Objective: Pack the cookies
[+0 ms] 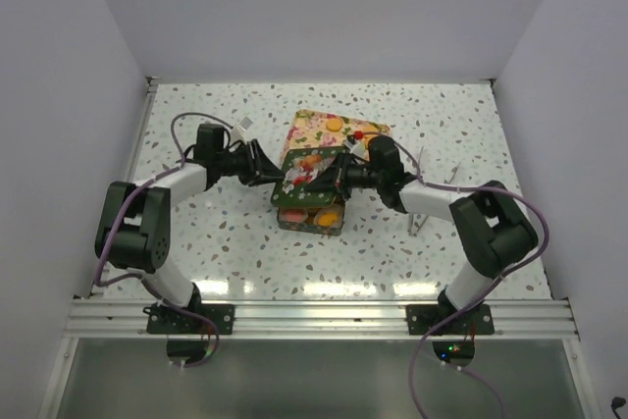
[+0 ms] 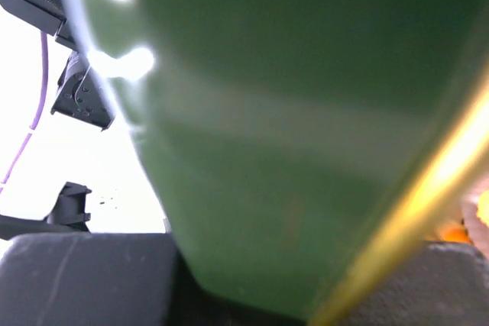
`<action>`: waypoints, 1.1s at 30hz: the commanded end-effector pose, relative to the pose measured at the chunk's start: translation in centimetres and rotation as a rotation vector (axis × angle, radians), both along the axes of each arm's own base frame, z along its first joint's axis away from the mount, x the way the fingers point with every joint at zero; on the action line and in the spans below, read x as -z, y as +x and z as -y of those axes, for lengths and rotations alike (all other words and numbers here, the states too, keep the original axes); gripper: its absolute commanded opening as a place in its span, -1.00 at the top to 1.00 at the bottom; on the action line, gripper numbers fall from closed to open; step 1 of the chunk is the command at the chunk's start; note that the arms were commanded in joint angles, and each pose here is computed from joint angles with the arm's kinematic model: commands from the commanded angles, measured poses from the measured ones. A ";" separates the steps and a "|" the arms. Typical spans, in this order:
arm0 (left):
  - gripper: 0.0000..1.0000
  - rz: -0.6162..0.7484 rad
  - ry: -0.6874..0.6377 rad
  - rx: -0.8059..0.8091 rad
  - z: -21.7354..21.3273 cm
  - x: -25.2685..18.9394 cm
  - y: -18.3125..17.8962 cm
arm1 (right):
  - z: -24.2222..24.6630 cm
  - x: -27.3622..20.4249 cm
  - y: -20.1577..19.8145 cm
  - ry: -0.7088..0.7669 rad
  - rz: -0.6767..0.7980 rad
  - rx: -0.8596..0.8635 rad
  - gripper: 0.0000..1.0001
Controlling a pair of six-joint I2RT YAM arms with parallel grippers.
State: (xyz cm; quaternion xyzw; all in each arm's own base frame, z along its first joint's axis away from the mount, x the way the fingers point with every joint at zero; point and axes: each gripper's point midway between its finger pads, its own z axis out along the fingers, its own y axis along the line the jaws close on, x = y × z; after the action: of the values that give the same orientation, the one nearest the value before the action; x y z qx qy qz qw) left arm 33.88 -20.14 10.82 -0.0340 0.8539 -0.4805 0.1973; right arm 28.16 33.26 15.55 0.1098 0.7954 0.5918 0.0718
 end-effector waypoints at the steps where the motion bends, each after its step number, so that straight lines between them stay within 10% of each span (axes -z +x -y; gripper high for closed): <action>1: 0.22 0.047 -0.075 0.101 1.3 -1.2 -1.4 | -0.1 1.5 1.5 -0.013 0.052 0.045 1.00; 10: 0.24 0.027 -0.032 0.128 1.6 1.5 -2.3 | 0.7 5.5 0.4 -0.110 -0.001 0.017 0.76; 22: 0.27 0.035 0.005 0.154 2.8 2.2 -2.6 | 2.5 8.2 -1.4 -0.282 -0.038 -0.039 -0.25; 33: 0.29 0.017 0.060 0.153 2.7 3.3 -3.1 | 4.1 7.5 -2.9 -0.415 -0.043 -0.112 -0.64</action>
State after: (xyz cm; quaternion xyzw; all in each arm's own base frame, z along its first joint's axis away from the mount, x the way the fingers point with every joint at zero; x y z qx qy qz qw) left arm 31.23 -22.12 7.21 0.0123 0.8706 -0.4622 0.1682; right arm 26.13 30.21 7.81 0.0786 0.8848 0.4568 0.0472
